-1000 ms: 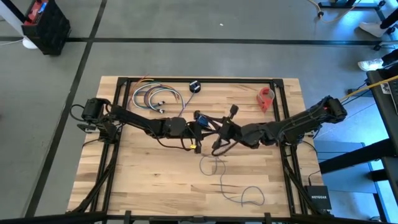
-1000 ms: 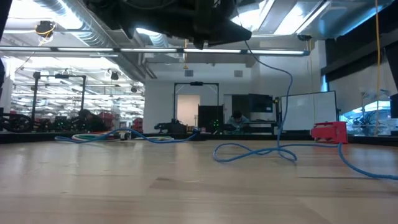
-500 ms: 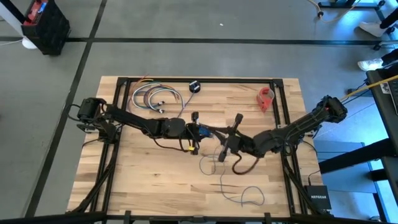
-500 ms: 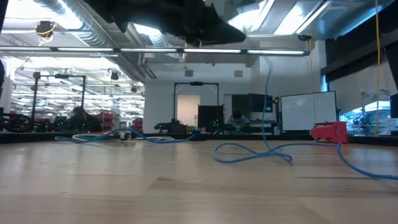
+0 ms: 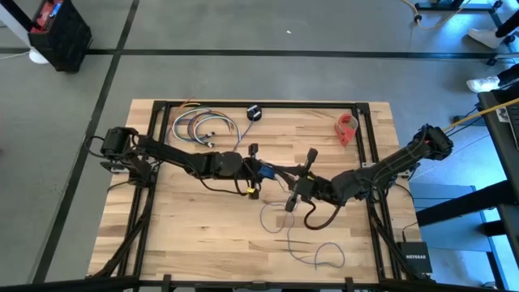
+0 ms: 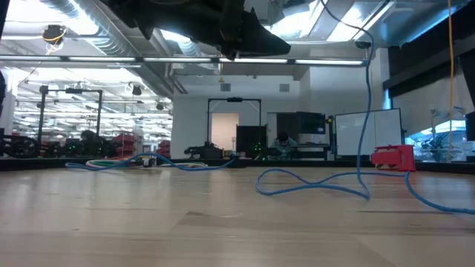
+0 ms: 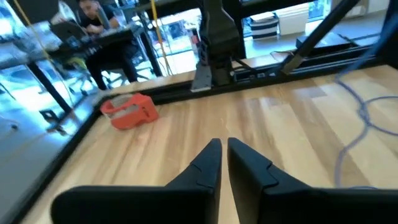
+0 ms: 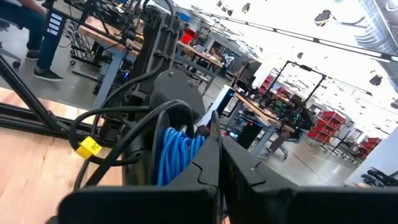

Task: Coil cords
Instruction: Coil the blue wire onto the black spool

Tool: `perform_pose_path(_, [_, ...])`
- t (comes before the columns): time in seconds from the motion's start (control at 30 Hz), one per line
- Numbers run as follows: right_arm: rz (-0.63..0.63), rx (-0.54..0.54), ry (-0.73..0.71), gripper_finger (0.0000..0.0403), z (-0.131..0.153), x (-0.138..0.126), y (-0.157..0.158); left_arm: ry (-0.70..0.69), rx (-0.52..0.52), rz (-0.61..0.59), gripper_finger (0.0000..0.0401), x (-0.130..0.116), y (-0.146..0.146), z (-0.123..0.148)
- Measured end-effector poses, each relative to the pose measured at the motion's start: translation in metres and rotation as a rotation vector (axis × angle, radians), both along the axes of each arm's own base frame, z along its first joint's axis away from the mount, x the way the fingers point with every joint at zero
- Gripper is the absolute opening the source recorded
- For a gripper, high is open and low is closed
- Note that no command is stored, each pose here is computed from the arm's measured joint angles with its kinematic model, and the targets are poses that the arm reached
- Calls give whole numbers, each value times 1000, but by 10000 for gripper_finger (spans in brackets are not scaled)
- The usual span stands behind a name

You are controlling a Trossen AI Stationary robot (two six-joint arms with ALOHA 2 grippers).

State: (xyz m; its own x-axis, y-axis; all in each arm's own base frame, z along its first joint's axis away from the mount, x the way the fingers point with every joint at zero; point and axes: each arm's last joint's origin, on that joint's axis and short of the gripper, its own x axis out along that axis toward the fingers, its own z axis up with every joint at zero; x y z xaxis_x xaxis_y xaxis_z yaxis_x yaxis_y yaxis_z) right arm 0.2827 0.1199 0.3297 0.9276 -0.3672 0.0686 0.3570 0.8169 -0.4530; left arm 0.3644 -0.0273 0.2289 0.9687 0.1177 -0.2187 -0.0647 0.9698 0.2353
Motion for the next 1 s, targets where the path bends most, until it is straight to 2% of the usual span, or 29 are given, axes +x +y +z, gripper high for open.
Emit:
perform_pose_path(0.13, [-9, -3, 7, 8, -1, 0, 0, 6, -37, -7, 43, 0, -5, -1])
perform_pose_path(0.37, [-10, -4, 7, 8, -1, 0, 0, -21, -58, -44, 113, 1, -18, 5])
perform_pose_path(0.53, [-19, -4, 4, 8, 0, 0, -1, -104, -126, -121, 146, 3, -21, 12])
perform_pose_path(0.67, [-18, -4, 3, 8, 0, 0, -1, -131, -168, -126, 152, 9, -21, 5])
perform_pose_path(0.8, [-11, -5, 3, 8, 0, 0, 0, -163, -190, -216, 147, 18, -25, -8])
perform_pose_path(1.0, [-12, -12, 6, 8, 0, 0, 0, -199, -227, -271, 146, 20, -26, -8])
